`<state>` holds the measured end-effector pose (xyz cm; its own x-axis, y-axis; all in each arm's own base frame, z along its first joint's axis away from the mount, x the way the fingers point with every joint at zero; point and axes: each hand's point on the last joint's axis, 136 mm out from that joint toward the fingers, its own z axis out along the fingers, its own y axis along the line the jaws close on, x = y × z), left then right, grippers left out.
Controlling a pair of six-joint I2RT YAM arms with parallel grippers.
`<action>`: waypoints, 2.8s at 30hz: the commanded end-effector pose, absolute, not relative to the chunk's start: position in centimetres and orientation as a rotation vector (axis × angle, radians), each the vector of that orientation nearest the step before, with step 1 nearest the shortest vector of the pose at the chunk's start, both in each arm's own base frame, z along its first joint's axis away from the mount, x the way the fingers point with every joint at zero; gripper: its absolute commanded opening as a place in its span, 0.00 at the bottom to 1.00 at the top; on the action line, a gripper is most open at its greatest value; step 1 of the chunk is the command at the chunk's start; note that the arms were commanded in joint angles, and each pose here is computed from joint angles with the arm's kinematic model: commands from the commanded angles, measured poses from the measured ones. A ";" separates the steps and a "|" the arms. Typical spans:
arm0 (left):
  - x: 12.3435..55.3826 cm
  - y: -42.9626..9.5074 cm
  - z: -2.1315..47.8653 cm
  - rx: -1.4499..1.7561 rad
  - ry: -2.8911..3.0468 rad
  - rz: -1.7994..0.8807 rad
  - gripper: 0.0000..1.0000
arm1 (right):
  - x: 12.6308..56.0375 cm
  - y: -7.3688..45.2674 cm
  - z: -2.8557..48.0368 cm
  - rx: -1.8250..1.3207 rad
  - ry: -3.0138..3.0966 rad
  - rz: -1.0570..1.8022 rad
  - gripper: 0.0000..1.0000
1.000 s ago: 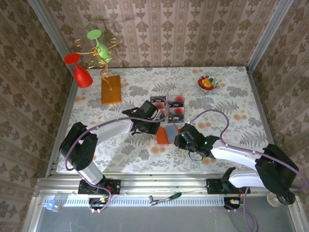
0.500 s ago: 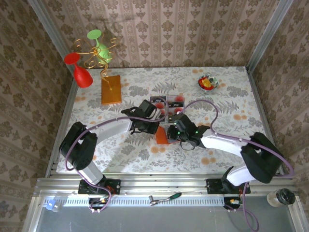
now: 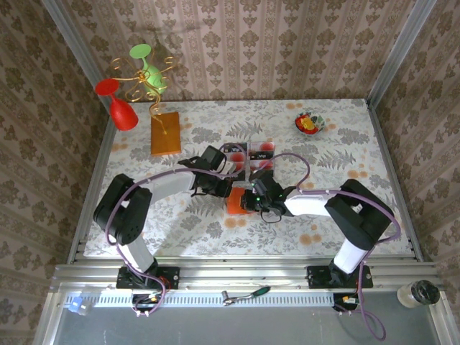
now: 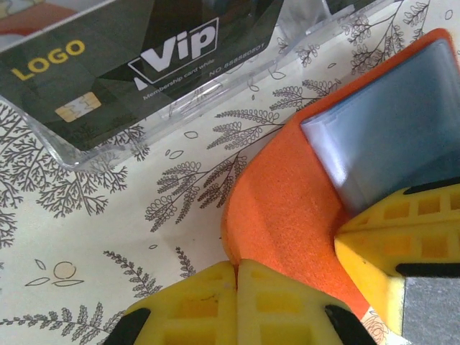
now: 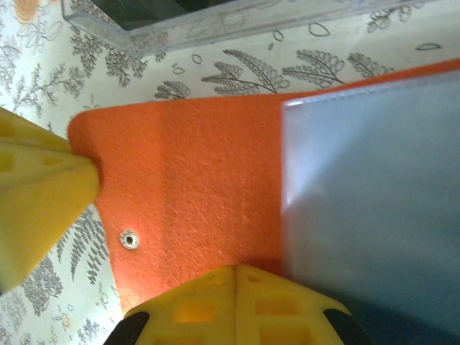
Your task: Put the credit cards into the card holder
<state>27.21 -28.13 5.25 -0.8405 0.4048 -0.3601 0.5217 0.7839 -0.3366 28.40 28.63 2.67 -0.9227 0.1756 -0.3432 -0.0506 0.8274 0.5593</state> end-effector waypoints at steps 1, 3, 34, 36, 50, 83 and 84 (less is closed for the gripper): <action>27.4 -28.1 5.5 0.722 2.693 -0.639 0.07 | 28.5 29.1 2.2 0.124 2.627 0.850 0.05; 27.9 -27.6 6.1 0.663 2.682 -0.642 0.29 | 28.3 28.6 1.7 0.153 2.636 0.838 0.04; 26.2 -25.5 3.5 0.405 2.746 -0.132 0.44 | 25.2 27.6 0.8 0.316 2.582 0.837 0.00; 26.2 -25.4 3.1 0.426 2.750 -0.107 0.42 | 25.5 27.8 1.4 0.295 2.578 0.849 0.01; 26.0 -25.0 1.7 0.475 2.767 -0.066 0.35 | 28.5 25.1 3.9 0.297 2.541 0.856 0.03; 26.3 -25.6 2.0 0.506 2.755 -0.077 0.33 | 27.2 29.8 4.5 0.024 2.578 0.976 0.00; 26.3 -25.6 2.1 0.504 2.753 -0.076 0.33 | 27.1 29.8 3.8 0.032 2.591 0.968 0.00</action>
